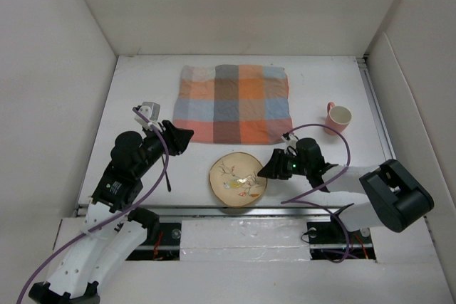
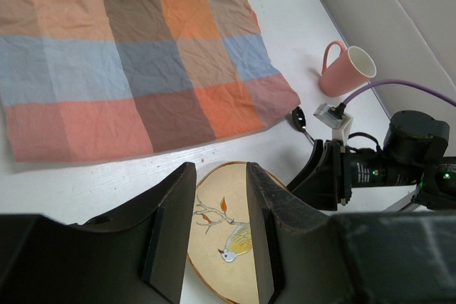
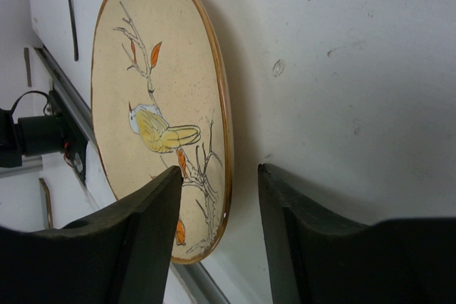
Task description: Set the dinner table for one person
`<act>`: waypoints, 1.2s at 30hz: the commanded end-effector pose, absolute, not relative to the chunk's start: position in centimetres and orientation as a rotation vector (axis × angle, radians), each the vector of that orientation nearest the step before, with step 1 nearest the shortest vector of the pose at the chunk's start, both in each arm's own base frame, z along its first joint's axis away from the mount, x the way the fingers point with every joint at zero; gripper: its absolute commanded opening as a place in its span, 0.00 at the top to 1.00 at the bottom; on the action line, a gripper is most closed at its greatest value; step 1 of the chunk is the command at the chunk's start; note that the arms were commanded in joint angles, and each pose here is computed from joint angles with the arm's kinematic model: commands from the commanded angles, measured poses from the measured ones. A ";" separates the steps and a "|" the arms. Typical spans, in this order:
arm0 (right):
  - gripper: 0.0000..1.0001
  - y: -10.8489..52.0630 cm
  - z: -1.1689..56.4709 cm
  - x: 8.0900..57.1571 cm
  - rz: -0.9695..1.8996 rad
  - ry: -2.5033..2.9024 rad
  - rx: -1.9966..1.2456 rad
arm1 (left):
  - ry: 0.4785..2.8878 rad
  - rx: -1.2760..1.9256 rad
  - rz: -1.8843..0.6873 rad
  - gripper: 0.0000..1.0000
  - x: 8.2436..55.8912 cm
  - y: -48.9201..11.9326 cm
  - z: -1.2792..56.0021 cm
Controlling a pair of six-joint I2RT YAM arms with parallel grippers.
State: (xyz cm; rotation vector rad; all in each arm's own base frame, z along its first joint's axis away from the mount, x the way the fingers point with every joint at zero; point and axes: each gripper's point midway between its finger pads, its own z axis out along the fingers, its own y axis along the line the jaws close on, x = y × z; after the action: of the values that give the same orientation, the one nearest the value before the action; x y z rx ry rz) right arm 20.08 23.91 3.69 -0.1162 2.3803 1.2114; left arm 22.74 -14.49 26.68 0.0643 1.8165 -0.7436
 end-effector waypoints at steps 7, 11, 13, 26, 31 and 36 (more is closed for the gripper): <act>0.60 25.2 3.0 20.6 1.277 2.337 -0.102 | 1.755 0.081 -0.737 0.68 23.0 -14.4 28.2; 0.70 25.8 2.6 20.2 1.327 2.342 -0.110 | 1.756 0.079 -0.736 0.68 23.0 -14.4 28.2; 0.86 26.3 2.6 19.8 1.360 2.337 -0.131 | 1.756 0.077 -0.733 0.68 23.1 -14.3 28.2; 1.00 28.5 18.0 23.9 1.448 1.972 -0.067 | 1.740 0.078 -0.734 0.68 23.0 -14.3 28.6; 1.00 28.3 23.4 30.0 1.351 1.845 0.042 | 1.735 0.078 -0.735 0.68 22.9 -14.2 28.7; 1.00 28.5 24.7 36.3 1.352 1.768 0.118 | 1.720 0.077 -0.733 0.68 22.7 -14.1 29.1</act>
State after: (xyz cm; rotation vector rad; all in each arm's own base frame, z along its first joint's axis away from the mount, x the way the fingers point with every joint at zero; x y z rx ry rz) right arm 32.22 28.35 19.46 0.0722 1.9673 1.2969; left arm 22.60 -14.25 27.12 0.0660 1.7952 -0.7358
